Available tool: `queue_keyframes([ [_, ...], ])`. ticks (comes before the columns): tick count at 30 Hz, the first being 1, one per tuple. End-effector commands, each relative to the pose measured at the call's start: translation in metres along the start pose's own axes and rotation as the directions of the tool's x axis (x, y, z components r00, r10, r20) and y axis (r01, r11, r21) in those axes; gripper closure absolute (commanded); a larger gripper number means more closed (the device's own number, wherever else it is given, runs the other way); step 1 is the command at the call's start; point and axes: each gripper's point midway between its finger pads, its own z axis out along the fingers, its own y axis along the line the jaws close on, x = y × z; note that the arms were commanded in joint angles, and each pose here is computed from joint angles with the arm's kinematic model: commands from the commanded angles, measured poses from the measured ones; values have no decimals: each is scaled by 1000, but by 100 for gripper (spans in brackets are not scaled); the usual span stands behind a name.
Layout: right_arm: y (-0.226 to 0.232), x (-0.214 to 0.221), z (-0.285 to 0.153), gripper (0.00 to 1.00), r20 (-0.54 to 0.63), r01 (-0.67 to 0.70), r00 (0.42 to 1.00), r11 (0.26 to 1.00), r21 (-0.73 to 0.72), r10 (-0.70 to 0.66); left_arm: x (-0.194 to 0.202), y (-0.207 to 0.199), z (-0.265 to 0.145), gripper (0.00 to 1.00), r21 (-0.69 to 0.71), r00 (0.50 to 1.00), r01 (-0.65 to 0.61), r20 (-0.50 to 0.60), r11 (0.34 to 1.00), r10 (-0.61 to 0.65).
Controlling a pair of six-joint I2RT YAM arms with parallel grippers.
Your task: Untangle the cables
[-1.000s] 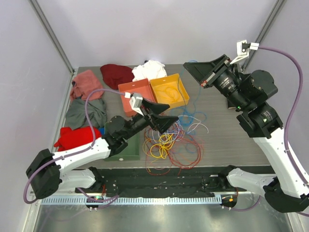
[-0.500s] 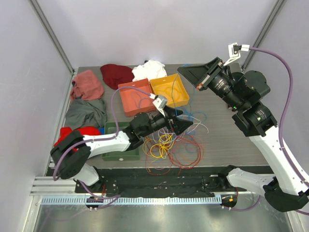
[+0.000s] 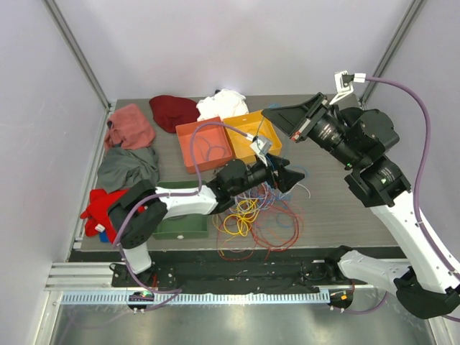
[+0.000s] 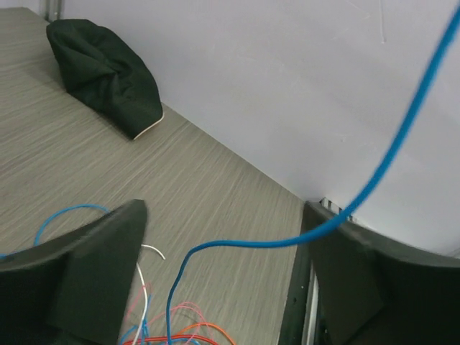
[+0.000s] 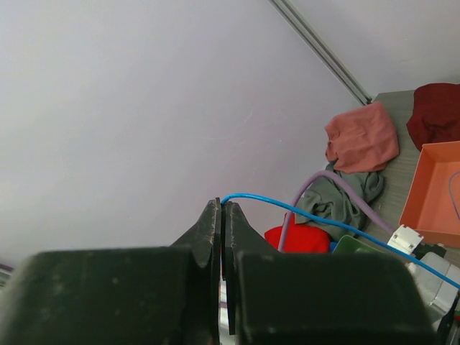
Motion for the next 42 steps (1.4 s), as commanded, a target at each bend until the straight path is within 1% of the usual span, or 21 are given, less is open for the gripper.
queue_keyframes([
  [1, 22, -8, -17, 99, 29, 32, 999, 998, -60, -30, -17, -5, 11, 23, 4, 999, -29, 41, 1000, 29],
  [2, 21, -9, -19, 99, 34, 45, 998, 998, -50, -44, -20, -7, 9, 33, 10, 999, -29, 36, 1000, 29],
  [3, 20, -14, -25, 99, 60, 59, 997, 998, -33, -57, -17, -10, 7, 55, 20, 999, -35, 16, 999, 35],
  [5, 12, -16, -31, 99, 81, 91, 992, 996, 11, -92, -9, -6, -1, 77, -7, 998, -39, -47, 999, 38],
  [6, 7, -17, -34, 98, 93, 101, 990, 994, 30, -104, -17, -9, -7, 94, -16, 997, -53, -53, 998, 52],
  [7, 5, -22, -41, 98, 127, 110, 985, 992, 55, -116, -6, -3, -15, 100, -51, 992, -53, -115, 997, 47],
  [11, -9, -26, -48, 98, 161, 132, 975, 985, 115, -150, -10, -6, -47, 100, -93, 986, -62, -158, 994, 47],
  [13, -19, -21, -47, 92, 155, 133, 976, 981, 141, -155, -14, -8, -67, 100, -119, 983, -63, -176, 991, 41],
  [14, -22, -23, -50, 86, 170, 133, 972, 978, 160, -160, -13, -9, -74, 100, -125, 980, -66, -196, 990, 41],
  [15, -32, -16, -50, 71, 150, 138, 975, 974, 178, -166, -6, -7, -85, 100, -150, 968, -69, -251, 986, 30],
  [17, -47, -20, -53, 55, 179, 141, 966, 959, 247, -189, -19, -11, -100, 100, -177, 964, -89, -262, 980, 40],
  [18, -59, -16, -55, 44, 171, 148, 965, 948, 280, -201, -19, -10, -110, 100, -202, 954, -100, -299, 974, 36],
  [21, -83, -10, -60, 31, 156, 169, 959, 918, 358, -238, -42, -3, -130, 100, -302, 945, -156, -322, 941, 53],
  [26, -114, 1, -71, 29, 131, 185, 954, 872, 453, -271, -98, 9, -139, 100, -440, 933, -225, -355, 869, 62],
  [28, -119, 1, -78, 29, 138, 187, 950, 863, 469, -281, -103, 21, -149, 100, -495, 912, -253, -409, 832, 34],
  [29, -124, 5, -80, 30, 130, 190, 950, 856, 480, -283, -129, 21, -147, 100, -516, 925, -251, -378, 819, 46],
  [30, -126, 6, -83, 30, 130, 190, 949, 853, 486, -286, -125, 35, -151, 100, -555, 907, -274, -420, 786, 20],
  [32, -135, 14, -89, 31, 120, 189, 951, 846, 499, -284, -157, 48, -150, 100, -603, 926, -254, -377, 757, 11],
  [33, -139, 18, -91, 31, 116, 185, 954, 845, 501, -277, -153, 59, -151, 100, -626, 918, -245, -394, 741, -30],
  [37, -151, 41, -96, 33, 84, 166, 969, 858, 486, -234, -186, 108, -153, 100, -727, 946, -177, -312, 663, -90],
  [42, -170, 69, -100, 36, 38, 148, 981, 866, 478, -189, -206, 155, -137, 100, -764, 973, -117, -215, 634, -79],
])
